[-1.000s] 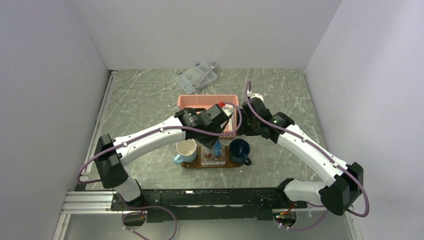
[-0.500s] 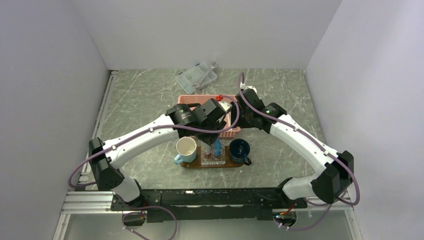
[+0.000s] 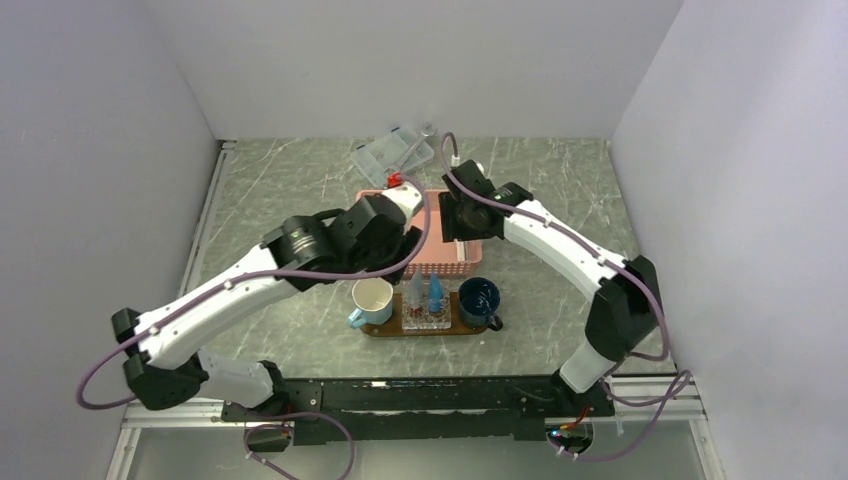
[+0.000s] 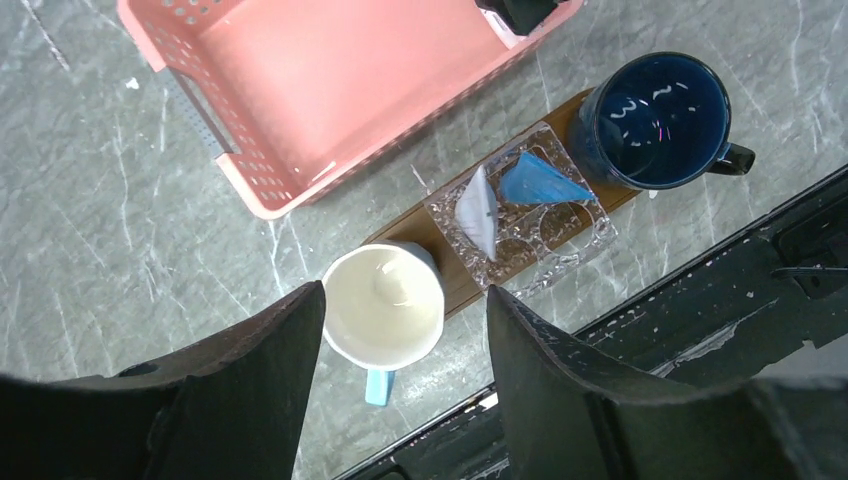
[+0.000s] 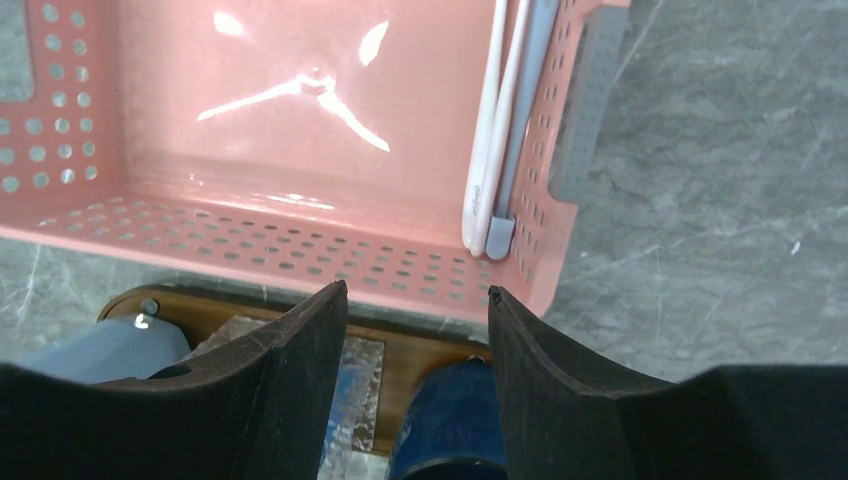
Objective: Prepare toiletry sets of a toothbrush and toothpaste on the tray
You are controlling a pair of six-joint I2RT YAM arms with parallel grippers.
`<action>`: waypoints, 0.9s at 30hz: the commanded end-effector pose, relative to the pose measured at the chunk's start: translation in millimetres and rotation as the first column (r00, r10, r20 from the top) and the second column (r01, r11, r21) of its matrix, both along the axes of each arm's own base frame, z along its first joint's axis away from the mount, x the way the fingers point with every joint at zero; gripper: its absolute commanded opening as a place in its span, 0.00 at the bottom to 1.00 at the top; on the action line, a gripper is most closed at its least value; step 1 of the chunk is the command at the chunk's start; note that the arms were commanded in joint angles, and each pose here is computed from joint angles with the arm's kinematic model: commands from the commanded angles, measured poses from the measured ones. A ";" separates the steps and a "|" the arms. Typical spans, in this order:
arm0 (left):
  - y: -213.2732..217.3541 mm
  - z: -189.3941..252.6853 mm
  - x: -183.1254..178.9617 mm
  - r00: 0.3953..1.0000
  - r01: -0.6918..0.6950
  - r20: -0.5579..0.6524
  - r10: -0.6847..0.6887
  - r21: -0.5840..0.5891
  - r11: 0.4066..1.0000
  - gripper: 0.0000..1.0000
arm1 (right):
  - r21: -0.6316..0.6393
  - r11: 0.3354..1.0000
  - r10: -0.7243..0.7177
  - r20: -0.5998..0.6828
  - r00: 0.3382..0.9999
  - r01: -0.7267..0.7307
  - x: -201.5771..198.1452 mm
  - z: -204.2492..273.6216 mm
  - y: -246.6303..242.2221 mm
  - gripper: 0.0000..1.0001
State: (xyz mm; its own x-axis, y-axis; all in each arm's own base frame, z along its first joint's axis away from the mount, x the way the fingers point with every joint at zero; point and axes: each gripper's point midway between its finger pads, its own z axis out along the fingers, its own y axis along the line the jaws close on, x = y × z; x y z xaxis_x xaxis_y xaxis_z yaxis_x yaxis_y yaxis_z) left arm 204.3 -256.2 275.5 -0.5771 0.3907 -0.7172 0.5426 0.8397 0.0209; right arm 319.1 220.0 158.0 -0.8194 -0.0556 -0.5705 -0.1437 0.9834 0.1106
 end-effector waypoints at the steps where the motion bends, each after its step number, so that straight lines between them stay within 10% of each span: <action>1: 19.1 23.0 2.7 0.993 -0.019 0.114 0.027 -0.071 0.997 0.66 | 0.007 1.000 0.023 0.035 0.999 -0.023 24.8 5.6 15.8 0.54; 27: 82.7 -28.0 -26.2 0.966 0.024 0.259 0.021 -0.170 0.985 0.99 | -0.336 0.935 -0.135 -0.045 0.990 0.112 78.0 -86.8 -10.3 0.41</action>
